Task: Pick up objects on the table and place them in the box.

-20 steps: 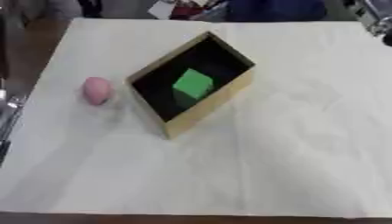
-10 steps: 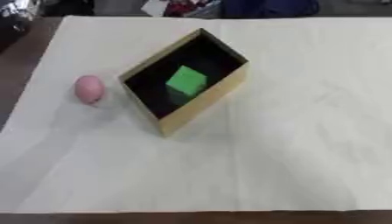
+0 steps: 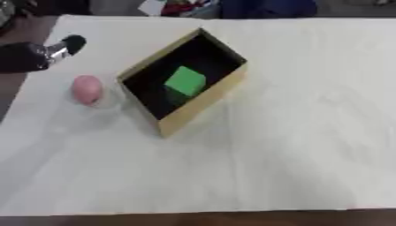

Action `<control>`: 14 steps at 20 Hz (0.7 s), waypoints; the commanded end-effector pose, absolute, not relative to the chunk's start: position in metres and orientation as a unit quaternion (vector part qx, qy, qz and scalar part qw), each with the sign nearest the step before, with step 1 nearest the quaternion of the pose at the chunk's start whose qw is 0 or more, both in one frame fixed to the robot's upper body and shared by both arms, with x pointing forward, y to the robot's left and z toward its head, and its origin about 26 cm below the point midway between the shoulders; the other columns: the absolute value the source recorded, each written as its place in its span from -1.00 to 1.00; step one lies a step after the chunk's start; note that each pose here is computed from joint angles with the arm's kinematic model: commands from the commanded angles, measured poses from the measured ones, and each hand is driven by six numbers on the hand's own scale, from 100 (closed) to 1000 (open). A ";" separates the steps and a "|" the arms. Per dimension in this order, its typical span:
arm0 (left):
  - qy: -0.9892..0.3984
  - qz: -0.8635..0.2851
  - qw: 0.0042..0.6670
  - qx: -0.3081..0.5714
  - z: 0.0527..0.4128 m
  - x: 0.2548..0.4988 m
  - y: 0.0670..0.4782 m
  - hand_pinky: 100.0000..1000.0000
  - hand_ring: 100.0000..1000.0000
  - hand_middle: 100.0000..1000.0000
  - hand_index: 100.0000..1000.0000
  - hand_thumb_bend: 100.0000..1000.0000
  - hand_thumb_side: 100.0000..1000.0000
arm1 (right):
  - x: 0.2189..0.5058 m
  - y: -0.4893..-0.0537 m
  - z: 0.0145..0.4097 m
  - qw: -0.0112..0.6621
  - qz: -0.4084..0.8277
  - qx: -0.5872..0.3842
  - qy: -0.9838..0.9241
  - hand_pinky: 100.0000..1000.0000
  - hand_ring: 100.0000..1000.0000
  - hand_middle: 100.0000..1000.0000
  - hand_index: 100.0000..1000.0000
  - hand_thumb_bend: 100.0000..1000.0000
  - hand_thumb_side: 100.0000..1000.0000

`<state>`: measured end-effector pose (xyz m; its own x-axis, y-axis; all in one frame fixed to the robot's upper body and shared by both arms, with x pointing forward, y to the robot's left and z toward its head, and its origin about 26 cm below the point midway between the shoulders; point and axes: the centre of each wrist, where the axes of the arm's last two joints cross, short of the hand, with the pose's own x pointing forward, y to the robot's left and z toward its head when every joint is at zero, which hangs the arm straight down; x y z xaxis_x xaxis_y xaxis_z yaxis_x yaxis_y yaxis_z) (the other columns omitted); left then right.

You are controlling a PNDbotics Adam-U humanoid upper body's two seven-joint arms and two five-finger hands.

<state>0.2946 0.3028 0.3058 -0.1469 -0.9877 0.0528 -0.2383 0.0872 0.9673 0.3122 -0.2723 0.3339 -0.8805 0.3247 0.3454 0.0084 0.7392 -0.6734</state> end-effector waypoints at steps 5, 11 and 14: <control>-0.512 -0.522 0.444 0.518 0.325 0.293 0.304 0.58 0.57 0.50 0.86 0.39 0.41 | 0.306 -0.277 0.341 0.216 0.350 -0.106 -0.906 0.91 0.96 0.22 0.71 -1.00 0.17; -0.455 -0.549 0.481 0.510 0.328 0.299 0.305 0.60 0.60 0.50 0.91 0.25 0.20 | 0.306 -0.278 0.340 0.220 0.351 -0.107 -0.904 0.90 0.96 0.22 0.71 -1.00 0.22; -0.447 -0.554 0.497 0.497 0.327 0.303 0.305 0.61 0.61 0.51 0.94 0.13 0.14 | 0.306 -0.278 0.339 0.223 0.352 -0.109 -0.903 0.90 0.96 0.22 0.71 -1.00 0.24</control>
